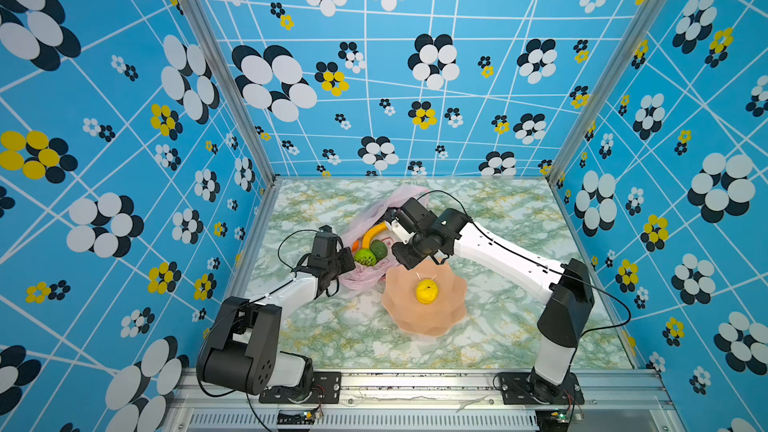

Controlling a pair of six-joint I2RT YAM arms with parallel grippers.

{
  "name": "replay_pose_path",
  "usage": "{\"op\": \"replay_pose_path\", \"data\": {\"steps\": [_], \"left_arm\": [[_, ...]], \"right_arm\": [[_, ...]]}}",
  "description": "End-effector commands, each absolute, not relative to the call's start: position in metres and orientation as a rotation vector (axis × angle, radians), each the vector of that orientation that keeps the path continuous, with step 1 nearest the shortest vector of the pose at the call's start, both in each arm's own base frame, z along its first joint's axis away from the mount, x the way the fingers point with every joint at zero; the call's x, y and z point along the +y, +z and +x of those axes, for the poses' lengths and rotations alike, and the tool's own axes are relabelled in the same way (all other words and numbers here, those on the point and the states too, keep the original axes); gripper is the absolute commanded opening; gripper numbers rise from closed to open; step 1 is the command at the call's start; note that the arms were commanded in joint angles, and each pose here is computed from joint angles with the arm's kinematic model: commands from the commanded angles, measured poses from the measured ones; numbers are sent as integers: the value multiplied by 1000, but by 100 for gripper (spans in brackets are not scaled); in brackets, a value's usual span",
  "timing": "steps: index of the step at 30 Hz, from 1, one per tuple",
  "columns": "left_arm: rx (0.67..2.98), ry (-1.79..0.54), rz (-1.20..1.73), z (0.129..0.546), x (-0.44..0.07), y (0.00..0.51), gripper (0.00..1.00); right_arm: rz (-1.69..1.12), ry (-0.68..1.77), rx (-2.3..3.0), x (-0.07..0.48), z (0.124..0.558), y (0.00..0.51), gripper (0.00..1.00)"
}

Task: Take the fake fruits out of the plastic bag
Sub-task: 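Lift the dark avocado out and carry it over the peach plate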

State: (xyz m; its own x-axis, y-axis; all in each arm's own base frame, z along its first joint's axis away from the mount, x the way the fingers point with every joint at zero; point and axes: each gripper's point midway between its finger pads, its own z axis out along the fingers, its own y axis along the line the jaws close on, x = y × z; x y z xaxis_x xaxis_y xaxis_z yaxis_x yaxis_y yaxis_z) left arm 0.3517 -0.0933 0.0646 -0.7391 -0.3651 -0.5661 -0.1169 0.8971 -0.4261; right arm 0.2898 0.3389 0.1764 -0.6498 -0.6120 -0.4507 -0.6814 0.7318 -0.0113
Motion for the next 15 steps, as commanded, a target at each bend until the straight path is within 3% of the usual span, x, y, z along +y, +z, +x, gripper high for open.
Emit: {"op": "replay_pose_path", "data": {"steps": [1, 15], "left_arm": [[2383, -507, -334, 357, -98, 69, 0], [2373, -509, -336, 356, -98, 72, 0]], "right_arm": [[-882, 214, 2545, 329, 281, 174, 46], [-974, 219, 2642, 327, 205, 124, 45]]}}
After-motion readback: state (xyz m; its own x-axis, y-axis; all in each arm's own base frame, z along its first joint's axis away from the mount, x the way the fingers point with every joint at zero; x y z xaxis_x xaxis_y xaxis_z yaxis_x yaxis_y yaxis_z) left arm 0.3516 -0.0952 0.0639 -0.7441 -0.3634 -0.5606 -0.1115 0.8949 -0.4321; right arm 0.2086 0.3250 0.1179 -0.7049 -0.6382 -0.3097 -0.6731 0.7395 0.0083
